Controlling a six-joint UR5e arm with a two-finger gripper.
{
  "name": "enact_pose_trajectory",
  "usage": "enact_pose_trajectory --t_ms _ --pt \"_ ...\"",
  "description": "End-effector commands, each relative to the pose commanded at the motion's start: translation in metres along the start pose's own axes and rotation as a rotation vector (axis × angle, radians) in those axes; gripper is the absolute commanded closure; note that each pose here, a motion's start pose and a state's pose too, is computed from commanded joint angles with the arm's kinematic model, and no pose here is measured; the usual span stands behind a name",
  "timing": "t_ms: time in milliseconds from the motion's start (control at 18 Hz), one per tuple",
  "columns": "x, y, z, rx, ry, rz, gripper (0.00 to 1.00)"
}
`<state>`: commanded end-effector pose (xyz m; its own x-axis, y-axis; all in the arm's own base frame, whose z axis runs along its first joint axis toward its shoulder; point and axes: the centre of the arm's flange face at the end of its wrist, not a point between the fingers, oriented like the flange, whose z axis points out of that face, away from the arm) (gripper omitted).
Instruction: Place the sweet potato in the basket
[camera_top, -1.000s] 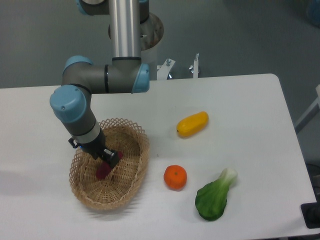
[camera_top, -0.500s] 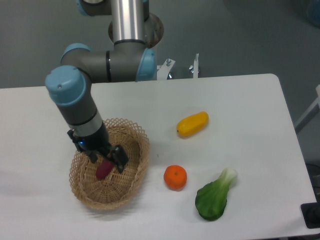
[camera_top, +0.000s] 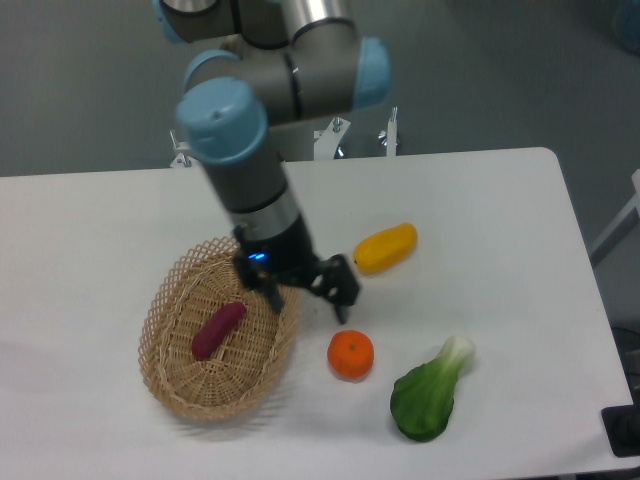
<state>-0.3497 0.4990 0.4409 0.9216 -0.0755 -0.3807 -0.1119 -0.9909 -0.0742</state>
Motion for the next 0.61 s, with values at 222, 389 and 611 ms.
enact_pose_trajectory --t_ms 222,389,611 --pt "-0.035 0.061 -0.004 0.011 0.073 0.123 0.00" --pt "-0.042 0.092 -0.006 0.017 0.092 0.205 0.00" --pt "-0.041 0.102 -0.003 0.021 0.104 0.196 0.00"
